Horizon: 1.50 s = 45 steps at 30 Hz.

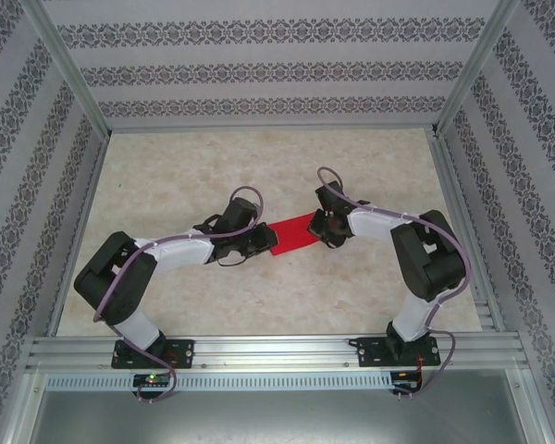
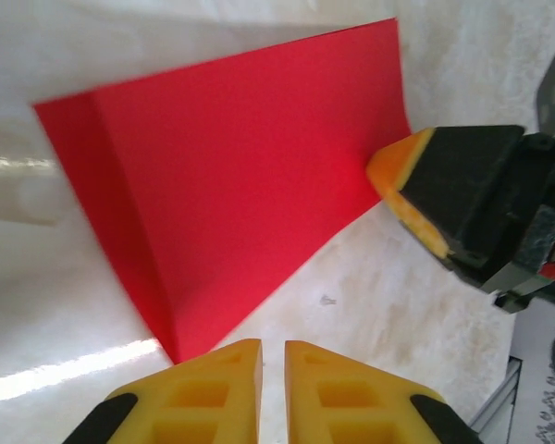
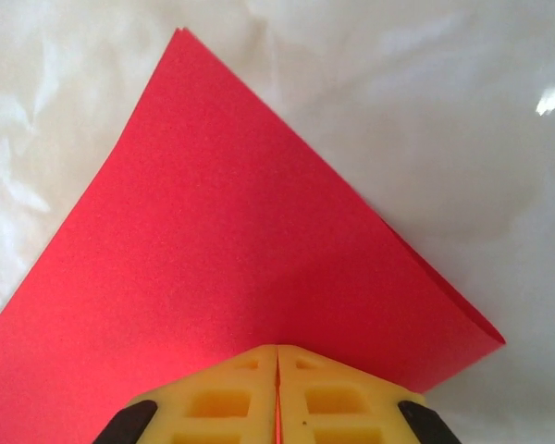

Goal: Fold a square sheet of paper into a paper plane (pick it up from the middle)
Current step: Rotate the square sheet of paper at the center of the table, then first fold in half a square sheet of paper at the center of the table.

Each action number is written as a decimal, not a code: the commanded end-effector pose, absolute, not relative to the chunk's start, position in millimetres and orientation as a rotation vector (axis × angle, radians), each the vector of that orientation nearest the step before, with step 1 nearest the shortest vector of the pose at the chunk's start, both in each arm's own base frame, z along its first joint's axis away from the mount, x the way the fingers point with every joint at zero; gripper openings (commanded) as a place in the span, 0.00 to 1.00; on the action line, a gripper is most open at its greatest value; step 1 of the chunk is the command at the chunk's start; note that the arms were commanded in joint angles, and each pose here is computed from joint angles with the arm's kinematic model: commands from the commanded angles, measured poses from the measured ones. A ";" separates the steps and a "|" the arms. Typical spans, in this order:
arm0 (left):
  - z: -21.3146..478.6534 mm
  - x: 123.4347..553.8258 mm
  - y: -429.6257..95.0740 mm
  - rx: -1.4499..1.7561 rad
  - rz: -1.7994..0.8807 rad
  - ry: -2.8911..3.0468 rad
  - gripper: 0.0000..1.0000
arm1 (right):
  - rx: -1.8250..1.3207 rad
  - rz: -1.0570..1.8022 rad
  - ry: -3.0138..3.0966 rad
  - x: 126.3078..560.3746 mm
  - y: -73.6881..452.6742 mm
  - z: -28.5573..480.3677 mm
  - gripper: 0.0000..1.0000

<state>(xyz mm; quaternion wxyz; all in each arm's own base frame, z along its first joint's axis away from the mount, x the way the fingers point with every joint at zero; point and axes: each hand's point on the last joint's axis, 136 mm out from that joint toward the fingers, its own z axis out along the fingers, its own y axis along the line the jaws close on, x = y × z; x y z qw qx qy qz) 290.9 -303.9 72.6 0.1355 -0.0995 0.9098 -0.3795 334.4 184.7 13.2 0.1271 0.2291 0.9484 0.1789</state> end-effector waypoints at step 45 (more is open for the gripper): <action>36.3 299.5 -345.6 -0.321 -1.125 2.532 0.00 | 0.449 1.009 2.637 296.0 244.0 12.6 0.00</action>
